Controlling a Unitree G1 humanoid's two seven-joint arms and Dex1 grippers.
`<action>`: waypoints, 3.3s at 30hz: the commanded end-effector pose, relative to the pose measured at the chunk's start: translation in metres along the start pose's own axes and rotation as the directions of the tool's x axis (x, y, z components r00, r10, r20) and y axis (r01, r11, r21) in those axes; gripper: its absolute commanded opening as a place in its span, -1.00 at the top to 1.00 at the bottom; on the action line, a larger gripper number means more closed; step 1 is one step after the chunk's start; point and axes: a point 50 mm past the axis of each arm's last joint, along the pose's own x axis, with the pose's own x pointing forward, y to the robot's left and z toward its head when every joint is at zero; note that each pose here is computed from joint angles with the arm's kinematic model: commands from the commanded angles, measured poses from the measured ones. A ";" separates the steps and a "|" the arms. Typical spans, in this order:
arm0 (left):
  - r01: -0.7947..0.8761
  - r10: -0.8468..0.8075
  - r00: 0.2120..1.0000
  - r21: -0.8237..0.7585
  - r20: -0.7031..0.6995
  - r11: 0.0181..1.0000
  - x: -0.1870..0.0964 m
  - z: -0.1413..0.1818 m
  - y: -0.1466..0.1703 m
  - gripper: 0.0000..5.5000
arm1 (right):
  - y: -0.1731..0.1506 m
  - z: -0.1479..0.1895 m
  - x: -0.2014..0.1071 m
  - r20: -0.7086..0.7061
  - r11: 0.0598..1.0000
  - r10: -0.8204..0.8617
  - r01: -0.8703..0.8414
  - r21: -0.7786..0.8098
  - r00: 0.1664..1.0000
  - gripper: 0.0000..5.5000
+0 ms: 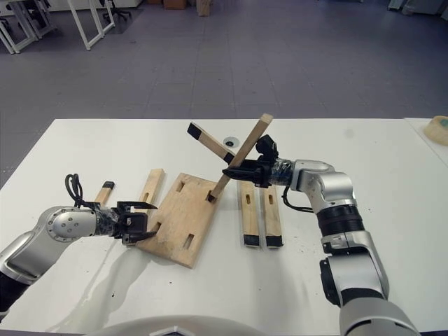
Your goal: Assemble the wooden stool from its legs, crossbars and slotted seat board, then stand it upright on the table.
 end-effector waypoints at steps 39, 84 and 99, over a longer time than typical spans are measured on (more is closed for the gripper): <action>0.091 -0.095 0.995 -0.096 -0.030 0.991 0.027 -0.004 -0.025 -0.21 | -0.008 -0.028 0.014 -0.238 0.984 -0.160 0.138 -0.109 0.958 0.26; 0.077 -0.081 0.996 -0.121 -0.034 0.990 0.035 -0.005 -0.027 -0.21 | 0.039 0.040 0.021 0.133 0.956 -0.266 0.279 -0.094 0.955 -0.50; -0.090 0.052 0.991 -0.335 -0.120 0.938 0.045 -0.009 -0.030 -0.21 | 0.056 0.159 -0.071 0.692 0.850 -0.385 0.526 0.010 0.610 -0.50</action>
